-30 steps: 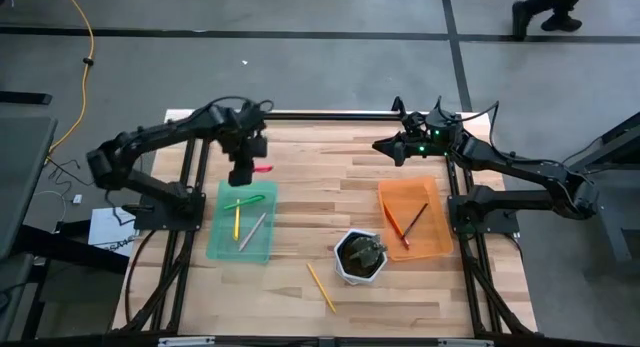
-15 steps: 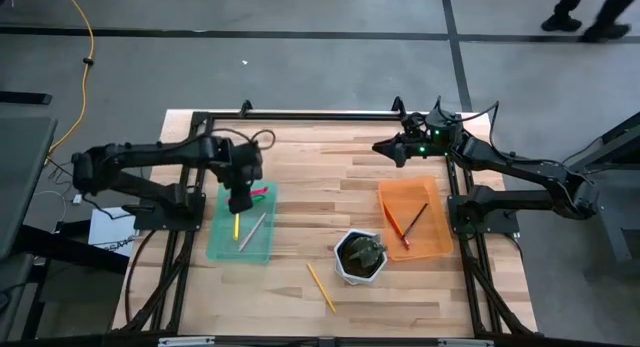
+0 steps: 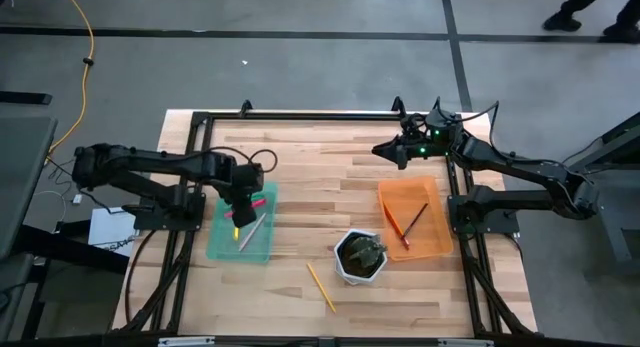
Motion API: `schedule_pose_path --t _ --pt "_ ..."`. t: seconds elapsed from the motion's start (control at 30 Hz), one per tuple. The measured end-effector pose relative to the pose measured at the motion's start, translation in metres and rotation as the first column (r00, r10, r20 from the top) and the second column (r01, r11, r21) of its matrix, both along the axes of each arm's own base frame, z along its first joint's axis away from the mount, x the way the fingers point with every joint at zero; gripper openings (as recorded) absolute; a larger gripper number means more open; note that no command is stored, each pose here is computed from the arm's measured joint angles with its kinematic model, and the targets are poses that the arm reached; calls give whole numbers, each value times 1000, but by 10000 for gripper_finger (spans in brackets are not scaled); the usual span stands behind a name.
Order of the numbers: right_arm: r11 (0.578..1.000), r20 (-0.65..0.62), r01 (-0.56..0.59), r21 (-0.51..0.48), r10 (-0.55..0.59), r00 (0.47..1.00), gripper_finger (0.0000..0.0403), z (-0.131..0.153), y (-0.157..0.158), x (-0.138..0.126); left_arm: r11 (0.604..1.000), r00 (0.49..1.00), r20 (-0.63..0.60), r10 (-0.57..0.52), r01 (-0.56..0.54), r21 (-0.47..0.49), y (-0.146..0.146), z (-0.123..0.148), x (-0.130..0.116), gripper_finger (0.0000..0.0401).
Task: Sort pens & pencils
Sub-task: Put the dark pink pen into the green bin, then put the yellow pencil into the orange bin
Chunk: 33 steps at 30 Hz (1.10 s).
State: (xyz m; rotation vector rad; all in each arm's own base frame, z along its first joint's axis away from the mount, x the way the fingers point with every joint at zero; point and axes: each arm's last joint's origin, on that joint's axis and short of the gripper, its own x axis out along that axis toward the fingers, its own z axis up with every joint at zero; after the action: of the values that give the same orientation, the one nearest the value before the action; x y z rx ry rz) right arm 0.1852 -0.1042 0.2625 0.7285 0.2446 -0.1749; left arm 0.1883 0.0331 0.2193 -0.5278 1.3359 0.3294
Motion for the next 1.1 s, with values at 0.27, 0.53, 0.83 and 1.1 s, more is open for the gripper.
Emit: schedule_pose_path --t 0.27,0.53,0.83,1.1 --pt "1000 3 -12 10 12 1000 103 0 0 0 999 1000 -19 13 -12 40 -7 0 0 131" --pt "1000 71 -30 -8 31 997 103 11 4 -5 989 996 85 2 -15 148 -4 11 -2 166" --pt "993 377 -20 -113 62 924 103 57 19 -26 961 903 429 -28 -94 260 -3 49 -9 142" --pt "992 542 -11 -123 76 837 103 83 48 -49 944 676 703 -222 -30 328 -5 83 -2 118"
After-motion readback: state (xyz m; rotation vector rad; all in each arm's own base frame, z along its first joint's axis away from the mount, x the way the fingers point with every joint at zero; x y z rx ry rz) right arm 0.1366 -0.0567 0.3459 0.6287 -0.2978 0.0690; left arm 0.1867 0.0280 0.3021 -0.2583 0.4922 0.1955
